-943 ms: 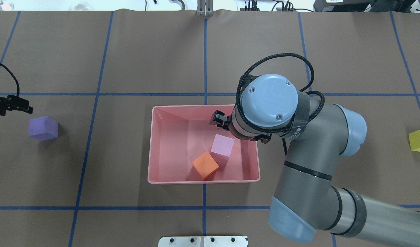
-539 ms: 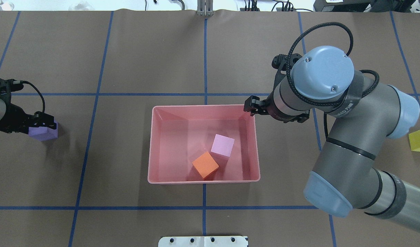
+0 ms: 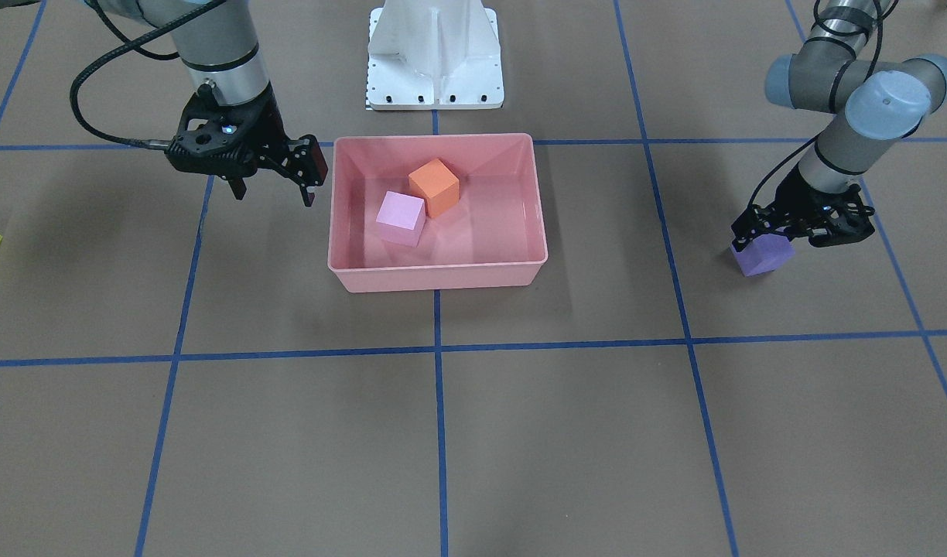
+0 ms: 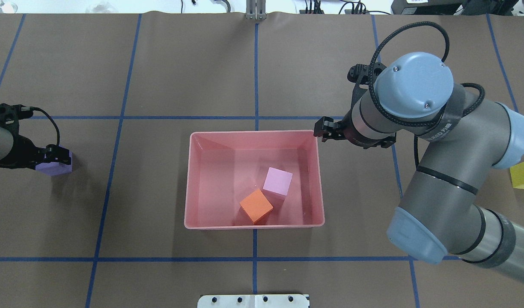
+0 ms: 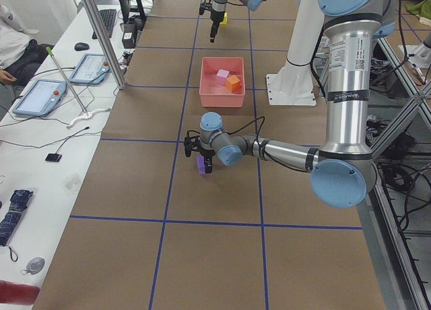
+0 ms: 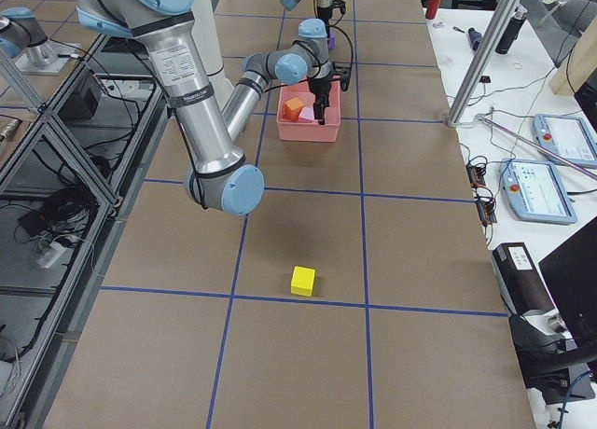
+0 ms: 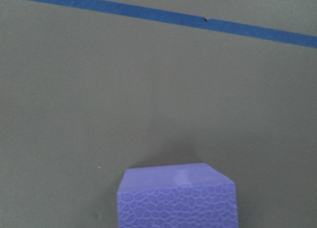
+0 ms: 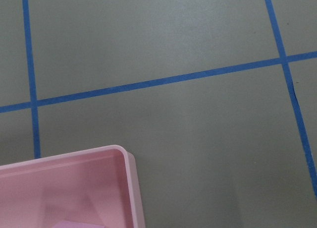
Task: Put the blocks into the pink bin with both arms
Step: 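Release the pink cube in the bin while the left gripper grasps the purple cube, then carry the purple cube into the pink bin with the left gripper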
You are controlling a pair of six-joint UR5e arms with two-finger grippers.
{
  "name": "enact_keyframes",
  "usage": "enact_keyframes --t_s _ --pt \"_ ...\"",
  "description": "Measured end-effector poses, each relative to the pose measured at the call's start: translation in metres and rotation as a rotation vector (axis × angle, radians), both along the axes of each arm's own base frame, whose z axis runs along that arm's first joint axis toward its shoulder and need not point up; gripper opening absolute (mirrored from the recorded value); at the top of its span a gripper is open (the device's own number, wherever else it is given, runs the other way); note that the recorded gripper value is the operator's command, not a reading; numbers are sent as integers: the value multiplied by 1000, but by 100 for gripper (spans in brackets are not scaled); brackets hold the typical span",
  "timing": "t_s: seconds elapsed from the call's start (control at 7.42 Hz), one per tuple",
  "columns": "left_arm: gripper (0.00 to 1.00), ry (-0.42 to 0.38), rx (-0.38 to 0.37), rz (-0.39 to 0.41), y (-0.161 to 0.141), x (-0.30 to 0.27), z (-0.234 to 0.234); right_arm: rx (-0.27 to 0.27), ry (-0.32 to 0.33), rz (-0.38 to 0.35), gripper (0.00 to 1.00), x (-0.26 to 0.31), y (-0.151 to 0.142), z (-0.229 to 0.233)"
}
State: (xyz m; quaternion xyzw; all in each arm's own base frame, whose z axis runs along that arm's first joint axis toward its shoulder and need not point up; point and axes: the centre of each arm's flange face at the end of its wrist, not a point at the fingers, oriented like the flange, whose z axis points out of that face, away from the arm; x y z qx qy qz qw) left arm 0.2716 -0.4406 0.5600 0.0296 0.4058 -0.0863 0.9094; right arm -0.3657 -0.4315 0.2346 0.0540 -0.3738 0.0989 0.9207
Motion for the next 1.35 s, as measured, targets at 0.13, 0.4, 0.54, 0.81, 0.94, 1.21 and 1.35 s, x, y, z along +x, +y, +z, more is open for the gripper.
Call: enact_keyframes --t_s 0.13,0.4,0.54,0.81,0.94,1.21,1.35 --pt "17 3 9 -1 -1 0 -4 9 13 -31 100 21 -12 14" --pt "17 42 47 0 1 -2 -37 33 49 -93 100 72 -35 52" --pt "17 64 69 1 3 -4 -70 46 69 -131 100 104 -45 77" --pt "17 115 105 4 2 0 -169 66 103 -198 100 170 -54 128" --pt "17 151 105 15 -1 9 -218 73 115 -223 100 197 -54 153" --pt "18 217 54 40 6 61 -308 109 87 -254 100 246 -45 219" --pt "55 225 32 51 23 98 -345 130 73 -267 100 270 -39 259"
